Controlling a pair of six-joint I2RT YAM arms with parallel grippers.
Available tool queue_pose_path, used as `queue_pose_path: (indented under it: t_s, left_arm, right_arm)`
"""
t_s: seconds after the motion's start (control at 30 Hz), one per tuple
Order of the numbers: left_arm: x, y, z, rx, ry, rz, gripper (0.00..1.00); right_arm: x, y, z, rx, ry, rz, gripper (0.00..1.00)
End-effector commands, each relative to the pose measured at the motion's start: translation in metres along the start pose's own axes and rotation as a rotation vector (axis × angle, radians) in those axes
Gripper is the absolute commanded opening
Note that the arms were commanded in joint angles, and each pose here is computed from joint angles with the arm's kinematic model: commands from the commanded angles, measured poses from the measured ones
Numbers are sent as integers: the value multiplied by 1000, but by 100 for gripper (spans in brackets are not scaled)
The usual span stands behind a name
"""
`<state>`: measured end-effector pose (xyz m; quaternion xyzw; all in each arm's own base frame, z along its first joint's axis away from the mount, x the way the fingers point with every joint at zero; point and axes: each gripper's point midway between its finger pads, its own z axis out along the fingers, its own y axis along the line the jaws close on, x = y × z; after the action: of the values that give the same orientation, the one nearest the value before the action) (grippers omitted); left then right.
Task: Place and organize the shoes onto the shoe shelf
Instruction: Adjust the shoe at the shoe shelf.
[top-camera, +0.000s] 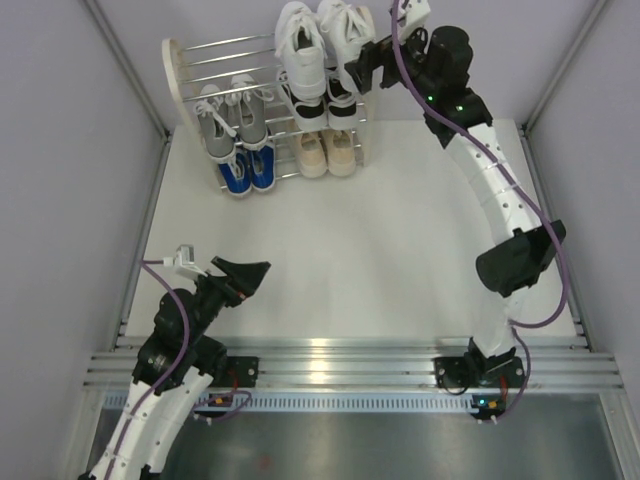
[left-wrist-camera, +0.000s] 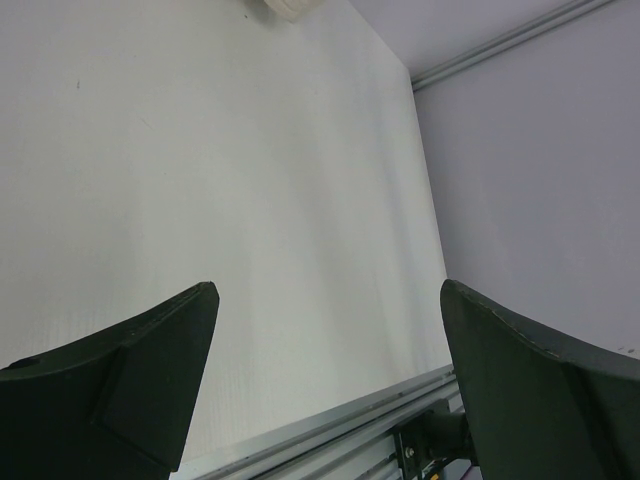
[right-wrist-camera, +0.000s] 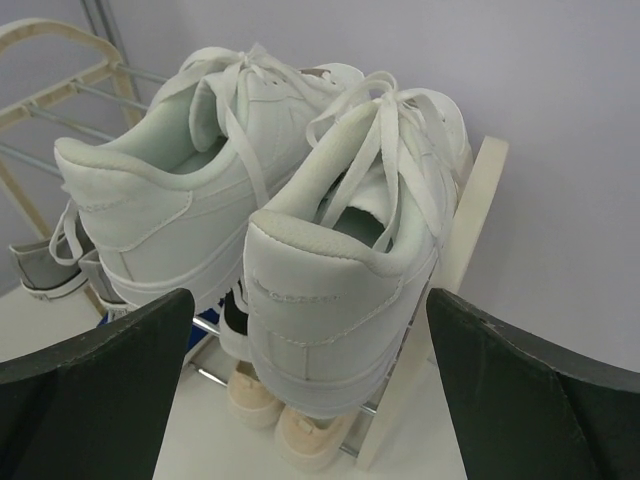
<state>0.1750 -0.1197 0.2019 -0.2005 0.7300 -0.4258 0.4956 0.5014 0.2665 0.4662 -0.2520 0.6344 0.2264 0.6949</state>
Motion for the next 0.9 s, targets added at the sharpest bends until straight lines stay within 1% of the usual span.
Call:
queue_pose_path:
  t_s: [0.0, 0.13, 0.2, 0.3, 0.33, 0.4, 0.43, 0.53, 0.73, 0.87]
  left_arm:
    - [-3, -2, -1, 8, -14, 6, 98]
    - [-3, -1, -1, 6, -15, 6, 98]
    - [-3, 0, 0, 3, -16, 6, 98]
    - [-3, 0, 0, 2, -18, 6, 98]
    - [-3, 0, 0, 3, -16, 8, 98]
    - [-3, 0, 0, 0, -20, 9, 98]
    - [-3, 0, 0, 0, -20, 9, 98]
    - [-3, 0, 0, 0, -20, 9, 98]
    - [-4, -1, -1, 4, -21, 12, 98]
    - [-5, -1, -1, 4, -23, 14, 98]
  right_arm:
    - [-6, -7, 7, 23, -35, -1, 99]
    - [1, -6, 15, 22, -30, -7, 99]
    - [6, -4, 19, 19, -24, -6, 97]
    - [8, -4, 22, 19, -24, -9, 86]
    - [8, -3, 23, 19, -26, -6, 79]
    - [6, -2, 24, 16, -32, -5, 72]
    - [5, 0, 24, 14, -35, 4, 64]
    - [1, 5, 26, 14, -46, 12, 55]
    - [-7, 22, 31, 17, -68, 22, 50]
    - [-14, 27, 32, 37, -86, 22, 49]
